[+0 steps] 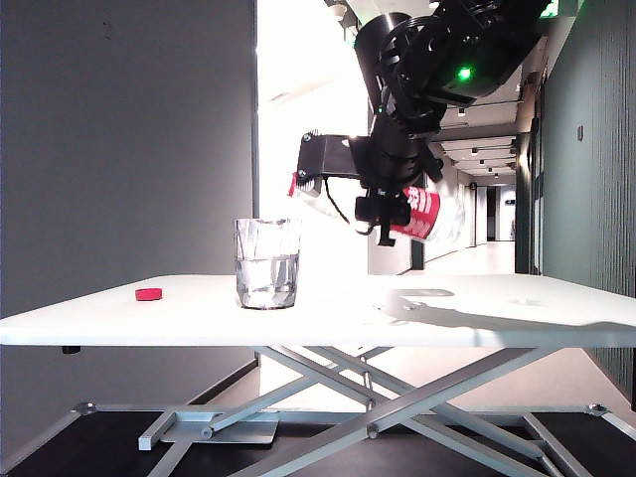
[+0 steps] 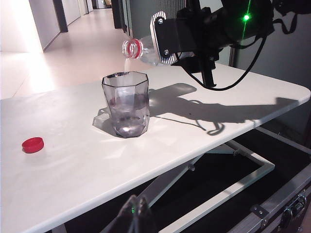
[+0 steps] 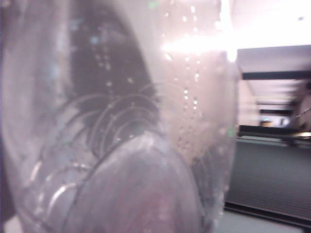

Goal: Pick up the mineral water bottle on the table and pour water into the mug until it's half full.

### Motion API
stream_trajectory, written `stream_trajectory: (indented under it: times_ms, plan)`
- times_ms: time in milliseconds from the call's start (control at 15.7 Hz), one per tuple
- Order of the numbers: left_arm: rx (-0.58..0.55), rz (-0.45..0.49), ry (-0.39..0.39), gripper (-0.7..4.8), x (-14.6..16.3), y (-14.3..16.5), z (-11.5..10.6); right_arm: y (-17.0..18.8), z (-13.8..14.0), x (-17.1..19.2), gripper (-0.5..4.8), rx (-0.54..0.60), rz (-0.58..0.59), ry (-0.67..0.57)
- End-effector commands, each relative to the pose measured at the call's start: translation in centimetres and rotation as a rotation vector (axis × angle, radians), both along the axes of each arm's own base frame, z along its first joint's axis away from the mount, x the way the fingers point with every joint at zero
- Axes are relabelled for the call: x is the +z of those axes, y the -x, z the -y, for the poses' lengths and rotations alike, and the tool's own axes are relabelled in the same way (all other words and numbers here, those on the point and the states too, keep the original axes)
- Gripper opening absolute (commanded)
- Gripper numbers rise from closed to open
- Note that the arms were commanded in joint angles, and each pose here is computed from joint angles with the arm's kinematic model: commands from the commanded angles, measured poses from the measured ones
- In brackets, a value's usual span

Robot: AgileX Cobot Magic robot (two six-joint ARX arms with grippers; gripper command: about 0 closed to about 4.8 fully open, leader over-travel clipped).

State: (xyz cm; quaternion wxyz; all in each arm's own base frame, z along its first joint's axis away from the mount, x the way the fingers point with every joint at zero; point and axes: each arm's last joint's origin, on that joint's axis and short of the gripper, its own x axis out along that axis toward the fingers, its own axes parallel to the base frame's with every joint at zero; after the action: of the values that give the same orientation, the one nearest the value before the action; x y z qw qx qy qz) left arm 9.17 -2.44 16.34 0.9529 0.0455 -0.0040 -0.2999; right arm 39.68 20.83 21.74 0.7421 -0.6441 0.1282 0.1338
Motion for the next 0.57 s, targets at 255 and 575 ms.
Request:
stream_trajectory:
  times_ms: [255,575]
  plan:
    - [-0.003,0.008,-0.007,-0.04,0.1,0.0,0.0,0.7,-0.5,2.1,2.10,0.002,-0.055,-0.465]
    - [-0.004,-0.002,-0.021,-0.04,-0.1,0.0,0.0,0.2,1.5,3.9,2.11,0.069,-0.183,-0.896]
